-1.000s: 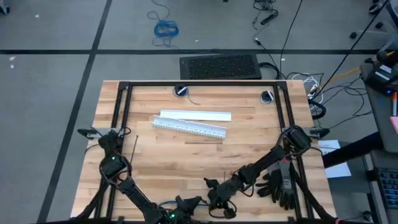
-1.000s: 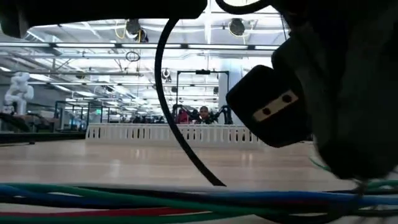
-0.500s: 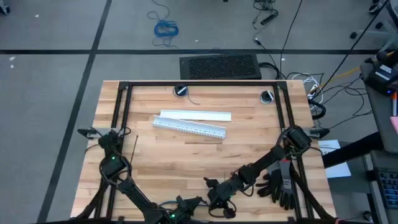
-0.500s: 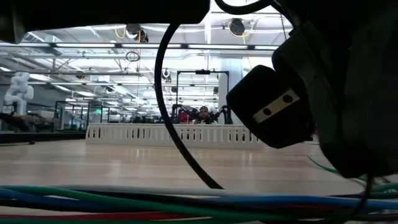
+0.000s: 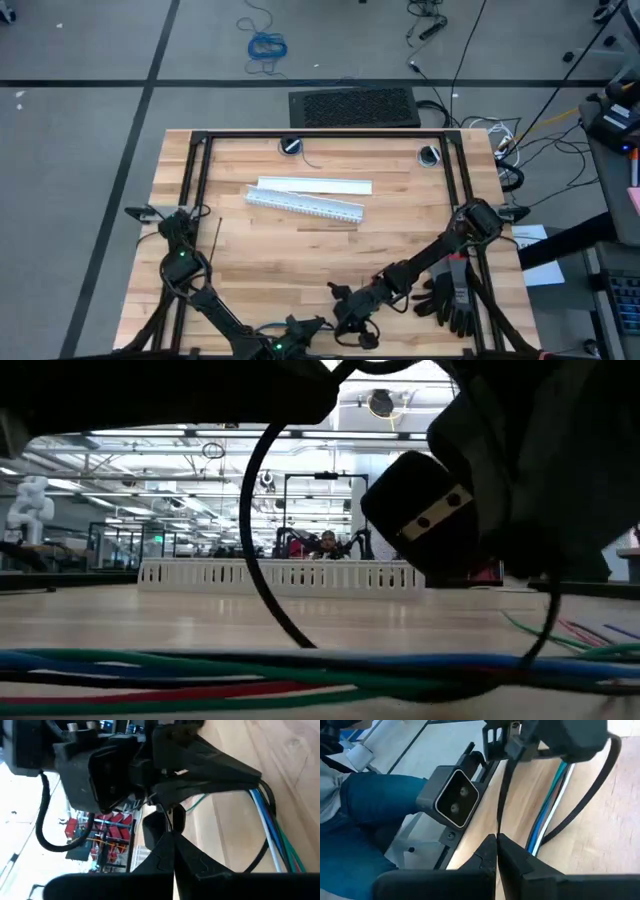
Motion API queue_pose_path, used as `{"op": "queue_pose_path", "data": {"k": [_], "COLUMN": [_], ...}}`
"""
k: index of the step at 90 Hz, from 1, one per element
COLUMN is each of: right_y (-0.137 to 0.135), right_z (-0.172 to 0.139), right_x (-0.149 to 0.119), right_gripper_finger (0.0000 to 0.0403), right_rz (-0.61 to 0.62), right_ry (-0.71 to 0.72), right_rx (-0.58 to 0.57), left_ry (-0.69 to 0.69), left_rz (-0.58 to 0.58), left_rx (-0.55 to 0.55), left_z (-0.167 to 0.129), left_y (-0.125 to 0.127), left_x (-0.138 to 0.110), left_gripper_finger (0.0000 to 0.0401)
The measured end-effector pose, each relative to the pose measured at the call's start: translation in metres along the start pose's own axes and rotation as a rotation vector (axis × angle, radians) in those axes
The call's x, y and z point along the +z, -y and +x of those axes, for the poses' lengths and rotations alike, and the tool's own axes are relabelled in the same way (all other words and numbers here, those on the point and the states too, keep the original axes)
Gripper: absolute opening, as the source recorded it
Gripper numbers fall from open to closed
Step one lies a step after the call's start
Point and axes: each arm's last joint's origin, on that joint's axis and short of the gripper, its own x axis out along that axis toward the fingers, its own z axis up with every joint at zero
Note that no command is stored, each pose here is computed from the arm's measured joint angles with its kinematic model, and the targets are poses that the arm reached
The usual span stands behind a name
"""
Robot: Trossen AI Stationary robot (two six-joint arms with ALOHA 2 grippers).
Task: Ziptie cables
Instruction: Wrap the cable wire using a zip tie
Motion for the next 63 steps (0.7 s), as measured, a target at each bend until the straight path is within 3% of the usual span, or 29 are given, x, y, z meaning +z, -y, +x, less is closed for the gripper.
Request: {"op": "queue_pose_path", "data": {"k": [38, 63], "right_y": [0.017, 0.01], "right_z": [-0.006, -0.017], "right_x": [0.008, 0.018], "right_gripper_finger": [0.0, 0.0], "right_rz": [0.04, 0.014], "right_ry": [-0.005, 0.019], "right_rx": [0.012, 0.027], "left_ry": [0.02, 0.015], "left_rz": [0.023, 0.047], "left_rx": [-0.082, -0.101], "left_z": [0.01, 0.011], "left_y": [0.0, 0.0], "left_x": [0.0, -0.003], "left_gripper_finger": [0.0, 0.0]}}
